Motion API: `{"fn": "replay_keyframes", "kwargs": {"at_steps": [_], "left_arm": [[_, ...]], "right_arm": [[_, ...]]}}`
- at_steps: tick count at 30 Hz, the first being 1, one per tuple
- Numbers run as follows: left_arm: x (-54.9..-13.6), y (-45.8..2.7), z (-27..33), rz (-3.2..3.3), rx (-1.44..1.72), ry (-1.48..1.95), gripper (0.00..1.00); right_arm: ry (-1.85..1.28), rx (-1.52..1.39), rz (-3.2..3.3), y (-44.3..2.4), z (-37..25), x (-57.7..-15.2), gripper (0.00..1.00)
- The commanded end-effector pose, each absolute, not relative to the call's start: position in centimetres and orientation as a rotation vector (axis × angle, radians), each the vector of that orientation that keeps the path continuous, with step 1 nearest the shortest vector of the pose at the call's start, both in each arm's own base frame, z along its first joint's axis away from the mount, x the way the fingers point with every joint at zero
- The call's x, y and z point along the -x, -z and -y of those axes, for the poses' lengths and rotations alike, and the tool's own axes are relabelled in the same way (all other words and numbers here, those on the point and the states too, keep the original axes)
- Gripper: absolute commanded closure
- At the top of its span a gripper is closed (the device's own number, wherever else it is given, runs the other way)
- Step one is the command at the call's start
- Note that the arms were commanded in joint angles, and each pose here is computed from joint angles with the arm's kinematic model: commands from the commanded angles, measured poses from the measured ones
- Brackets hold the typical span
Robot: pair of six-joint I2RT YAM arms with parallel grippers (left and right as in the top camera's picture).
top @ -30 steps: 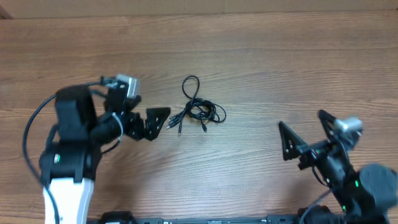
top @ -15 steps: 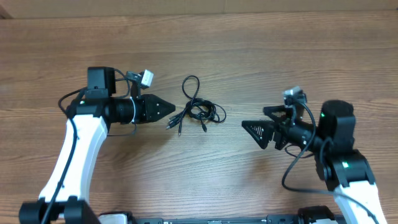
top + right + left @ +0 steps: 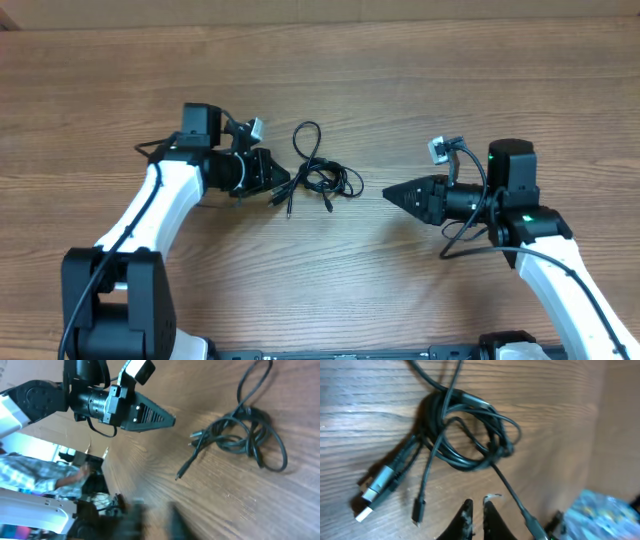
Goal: Untangle cables
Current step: 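Move both grippers inward toward the black cable bundle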
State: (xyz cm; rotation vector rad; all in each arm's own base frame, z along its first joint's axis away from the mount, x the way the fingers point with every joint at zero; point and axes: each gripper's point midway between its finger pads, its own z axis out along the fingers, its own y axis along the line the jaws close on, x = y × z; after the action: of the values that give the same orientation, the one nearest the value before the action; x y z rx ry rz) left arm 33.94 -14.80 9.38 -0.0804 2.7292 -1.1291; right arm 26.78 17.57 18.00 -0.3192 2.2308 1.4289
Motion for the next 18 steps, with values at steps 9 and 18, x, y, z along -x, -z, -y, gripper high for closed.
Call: {"fn": "replay_keyframes", "kwargs": {"at_steps": [9,18], "left_arm": [[-37.3,-7.5,15.3,-2.720,0.233,0.826,0.54],[-37.6,-7.1,16.4,-2.712,0.257,0.765,0.58]], "right_arm": [[-1.487,0.215,-2.323,-16.2,-17.8,-27.9,0.96],[-1.470,0.193,-2.347,-15.7,-17.7,-27.9,0.89]]}}
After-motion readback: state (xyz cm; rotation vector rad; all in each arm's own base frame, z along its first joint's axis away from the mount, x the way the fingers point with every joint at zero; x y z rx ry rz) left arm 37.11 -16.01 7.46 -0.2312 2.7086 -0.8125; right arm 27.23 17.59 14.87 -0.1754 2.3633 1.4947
